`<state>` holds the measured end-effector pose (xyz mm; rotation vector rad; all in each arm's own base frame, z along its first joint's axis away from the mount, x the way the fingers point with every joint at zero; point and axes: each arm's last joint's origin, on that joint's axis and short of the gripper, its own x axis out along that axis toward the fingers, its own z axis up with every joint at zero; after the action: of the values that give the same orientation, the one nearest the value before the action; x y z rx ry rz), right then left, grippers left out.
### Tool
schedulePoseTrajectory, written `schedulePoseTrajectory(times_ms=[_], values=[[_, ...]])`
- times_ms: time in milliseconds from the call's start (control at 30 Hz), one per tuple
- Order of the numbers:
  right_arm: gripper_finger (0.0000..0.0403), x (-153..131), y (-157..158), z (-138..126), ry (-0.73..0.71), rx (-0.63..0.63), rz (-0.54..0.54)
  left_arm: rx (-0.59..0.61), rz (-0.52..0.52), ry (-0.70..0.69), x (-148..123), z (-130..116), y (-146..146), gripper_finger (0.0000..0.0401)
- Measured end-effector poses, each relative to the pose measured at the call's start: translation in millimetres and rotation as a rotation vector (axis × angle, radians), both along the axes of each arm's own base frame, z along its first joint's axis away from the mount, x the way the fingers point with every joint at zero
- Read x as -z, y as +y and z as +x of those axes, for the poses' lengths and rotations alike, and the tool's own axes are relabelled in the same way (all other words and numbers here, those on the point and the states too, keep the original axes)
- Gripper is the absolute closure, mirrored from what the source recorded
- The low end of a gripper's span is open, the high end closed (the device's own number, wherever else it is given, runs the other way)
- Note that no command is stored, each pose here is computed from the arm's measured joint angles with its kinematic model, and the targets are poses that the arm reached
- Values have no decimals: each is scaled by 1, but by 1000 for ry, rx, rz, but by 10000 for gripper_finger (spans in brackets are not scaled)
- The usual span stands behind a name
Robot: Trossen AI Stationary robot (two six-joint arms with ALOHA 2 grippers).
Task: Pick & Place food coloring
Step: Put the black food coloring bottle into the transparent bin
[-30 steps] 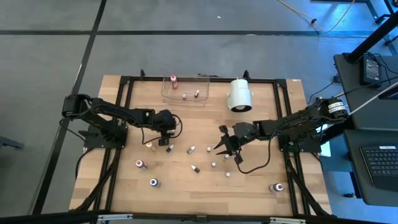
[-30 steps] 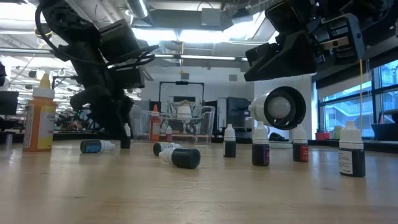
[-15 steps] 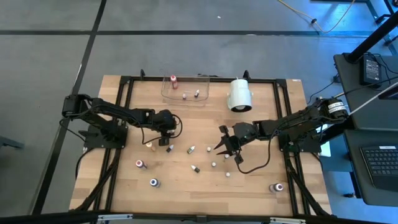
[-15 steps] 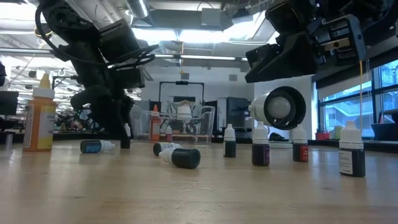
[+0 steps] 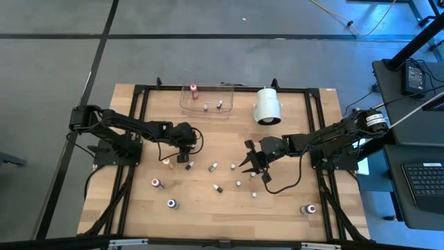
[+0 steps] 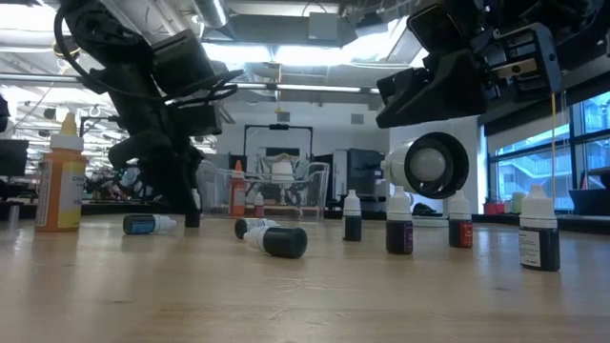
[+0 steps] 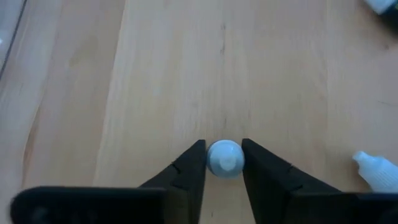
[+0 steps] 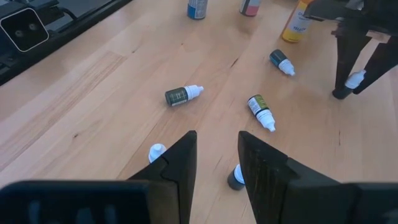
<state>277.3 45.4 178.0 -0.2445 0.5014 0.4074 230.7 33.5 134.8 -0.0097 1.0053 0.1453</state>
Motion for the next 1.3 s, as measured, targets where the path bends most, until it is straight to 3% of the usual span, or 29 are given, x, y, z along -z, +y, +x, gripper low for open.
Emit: schedulePoseTrajectory(times_ms=[200, 433, 633, 767, 1067, 1300], values=[[282, 0, 0, 0, -1, -1, -2, -91, -24, -50, -11, 9, 2, 329], [282, 0, 0, 0, -2, -2, -3, -338, 117, -197, -50, 34, 14, 318], [282, 0, 0, 0, -2, -2, -3, -466, 169, -321, -88, 47, 42, 325], [282, 0, 0, 0, -2, -2, -3, -551, 179, -352, -99, 44, 67, 322], [283, 0, 0, 0, -2, -2, -4, -771, 91, -356, -90, 25, 119, 322], [282, 0, 0, 0, -8, -12, -20, -869, 32, -270, -58, 23, 145, 317]])
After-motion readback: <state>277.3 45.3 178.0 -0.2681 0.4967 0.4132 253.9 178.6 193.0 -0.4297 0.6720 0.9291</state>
